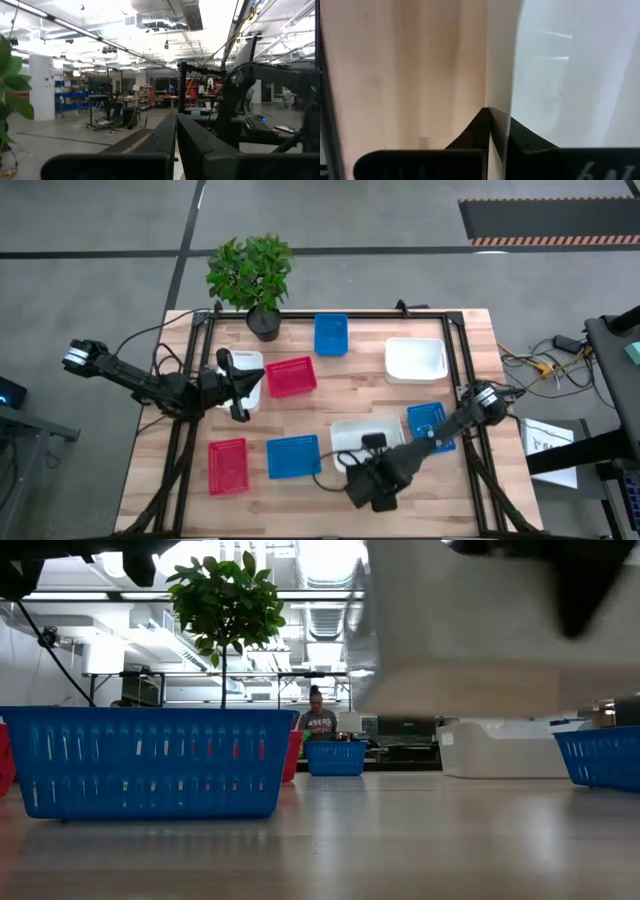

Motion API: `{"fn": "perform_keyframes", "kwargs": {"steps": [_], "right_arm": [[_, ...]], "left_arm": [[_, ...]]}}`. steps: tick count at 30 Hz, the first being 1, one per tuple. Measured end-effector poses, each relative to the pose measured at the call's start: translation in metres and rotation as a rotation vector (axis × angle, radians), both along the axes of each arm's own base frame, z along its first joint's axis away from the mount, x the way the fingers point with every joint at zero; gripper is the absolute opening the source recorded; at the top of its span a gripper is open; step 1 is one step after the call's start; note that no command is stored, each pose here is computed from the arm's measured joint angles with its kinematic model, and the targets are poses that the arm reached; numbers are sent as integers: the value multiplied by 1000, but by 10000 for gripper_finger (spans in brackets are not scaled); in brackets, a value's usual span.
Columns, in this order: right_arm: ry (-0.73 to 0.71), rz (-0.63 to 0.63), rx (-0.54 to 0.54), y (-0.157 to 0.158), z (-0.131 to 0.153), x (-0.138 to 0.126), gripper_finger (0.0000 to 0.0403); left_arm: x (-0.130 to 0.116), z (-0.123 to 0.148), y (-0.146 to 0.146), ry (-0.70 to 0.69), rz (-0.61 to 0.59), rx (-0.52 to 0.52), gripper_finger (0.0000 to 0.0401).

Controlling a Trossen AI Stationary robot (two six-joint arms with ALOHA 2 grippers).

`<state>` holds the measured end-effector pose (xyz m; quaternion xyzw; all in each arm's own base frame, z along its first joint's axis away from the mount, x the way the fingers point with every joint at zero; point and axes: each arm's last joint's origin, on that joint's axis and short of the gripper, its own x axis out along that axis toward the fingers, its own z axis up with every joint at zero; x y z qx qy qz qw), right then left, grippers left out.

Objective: Stack baskets by color
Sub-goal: Stack the bottom white bin on the top right bin

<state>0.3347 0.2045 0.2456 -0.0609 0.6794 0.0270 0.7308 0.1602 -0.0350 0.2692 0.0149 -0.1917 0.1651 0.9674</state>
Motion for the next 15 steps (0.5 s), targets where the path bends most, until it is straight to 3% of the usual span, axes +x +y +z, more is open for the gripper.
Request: {"fn": "perform_keyframes", "kwargs": {"steps": [9, 15], "right_arm": [[-83, 89, -48, -82, 50, 14, 9], [-52, 59, -74, -150, 63, -2, 9]], "left_arm": [[-3, 2, 1, 3, 22, 43, 0], [-5, 4, 2, -8, 24, 41, 0]]}}
